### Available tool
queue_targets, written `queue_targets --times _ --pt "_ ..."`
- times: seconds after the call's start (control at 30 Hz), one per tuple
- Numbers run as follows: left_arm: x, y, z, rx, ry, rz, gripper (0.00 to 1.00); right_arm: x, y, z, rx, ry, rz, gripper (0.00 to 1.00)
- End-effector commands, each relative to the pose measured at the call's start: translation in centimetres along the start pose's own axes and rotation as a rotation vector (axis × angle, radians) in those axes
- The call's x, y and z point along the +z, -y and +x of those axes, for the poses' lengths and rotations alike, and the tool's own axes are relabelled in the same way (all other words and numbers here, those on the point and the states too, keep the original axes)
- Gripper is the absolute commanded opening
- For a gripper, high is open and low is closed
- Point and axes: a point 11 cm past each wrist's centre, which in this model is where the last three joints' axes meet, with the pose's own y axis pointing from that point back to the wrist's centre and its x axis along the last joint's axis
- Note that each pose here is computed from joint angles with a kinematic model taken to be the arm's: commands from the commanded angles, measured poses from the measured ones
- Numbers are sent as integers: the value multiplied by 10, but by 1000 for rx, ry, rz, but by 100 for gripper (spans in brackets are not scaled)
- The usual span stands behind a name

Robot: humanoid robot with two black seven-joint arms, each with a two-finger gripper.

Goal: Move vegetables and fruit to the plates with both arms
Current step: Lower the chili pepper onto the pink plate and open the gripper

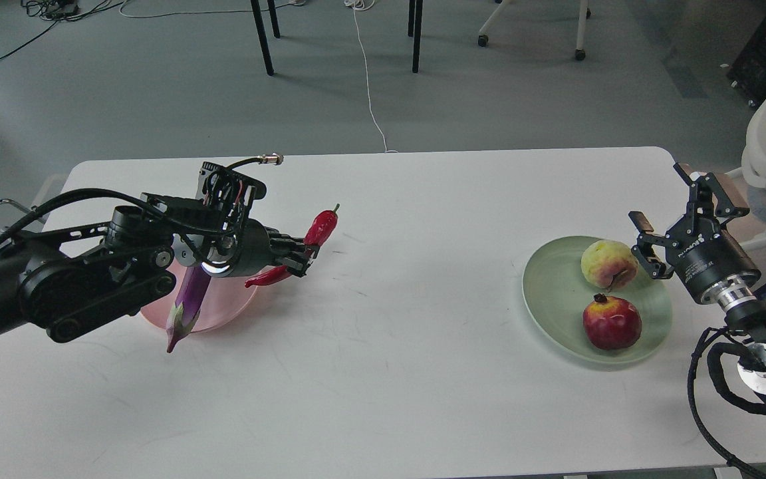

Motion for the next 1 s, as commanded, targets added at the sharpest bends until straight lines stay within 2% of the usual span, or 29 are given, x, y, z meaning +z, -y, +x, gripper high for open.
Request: queue_targets --times 0.0,0.13,0.43,0.97 --pt "-27 -16 -9 -13 -21 59 13 1 0 -1 -5 -6 -3 99" --pt "-29 -18 -16 -21 -72 56 13 3 0 -3 -8 -4 -4 99" --pt "-31 -17 -19 -27 -420 87 13 3 0 -2 -9 -9 -5 99" --pt "-34 -18 -33 -64 -558 104 15 4 1 -4 -11 -3 -5 99"
